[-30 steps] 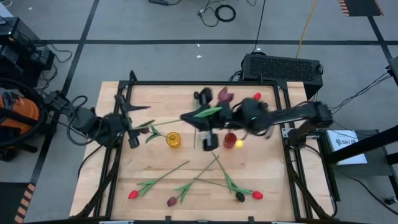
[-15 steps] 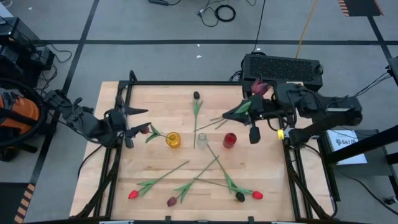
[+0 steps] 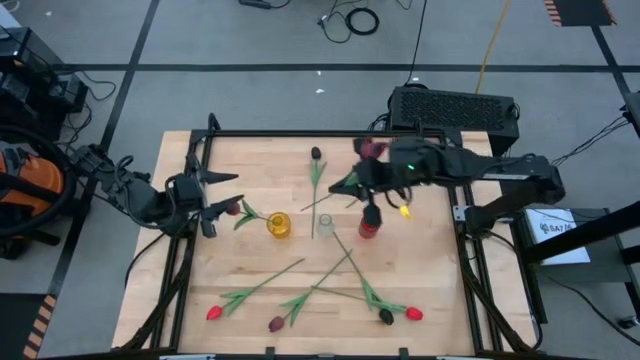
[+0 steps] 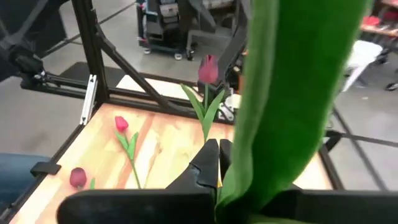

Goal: Sort flowers into vase by color
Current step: Put the top red tulip into the yellow vase

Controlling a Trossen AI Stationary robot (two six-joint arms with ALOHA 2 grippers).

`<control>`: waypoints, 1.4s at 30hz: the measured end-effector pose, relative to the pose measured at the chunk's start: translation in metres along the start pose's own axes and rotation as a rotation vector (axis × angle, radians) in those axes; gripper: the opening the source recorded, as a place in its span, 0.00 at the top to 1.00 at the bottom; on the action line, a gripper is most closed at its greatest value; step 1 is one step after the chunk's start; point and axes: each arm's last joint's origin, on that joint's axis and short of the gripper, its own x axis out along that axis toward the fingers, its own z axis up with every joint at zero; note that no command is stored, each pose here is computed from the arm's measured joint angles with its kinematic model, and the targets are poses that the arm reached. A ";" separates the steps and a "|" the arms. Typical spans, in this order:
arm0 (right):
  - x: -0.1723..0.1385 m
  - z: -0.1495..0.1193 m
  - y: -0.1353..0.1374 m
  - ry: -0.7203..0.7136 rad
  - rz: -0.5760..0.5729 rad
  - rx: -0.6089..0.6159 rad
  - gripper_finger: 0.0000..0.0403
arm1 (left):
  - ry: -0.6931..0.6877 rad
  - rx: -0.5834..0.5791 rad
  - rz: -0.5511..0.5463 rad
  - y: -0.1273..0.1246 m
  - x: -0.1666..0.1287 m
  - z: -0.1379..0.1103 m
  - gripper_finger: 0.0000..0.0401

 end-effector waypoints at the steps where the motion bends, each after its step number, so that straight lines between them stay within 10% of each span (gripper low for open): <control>1: 0.005 -0.002 -0.007 -0.001 0.011 0.008 0.99 | 0.000 0.000 0.002 0.000 0.000 0.000 0.43; 11: 0.059 -0.036 -0.062 0.015 0.165 0.202 0.99 | -0.006 -0.016 0.003 0.000 0.000 0.001 0.43; 42: 0.122 -0.075 -0.069 0.065 0.133 0.300 0.99 | 0.055 0.010 -0.005 -0.001 0.000 -0.007 0.43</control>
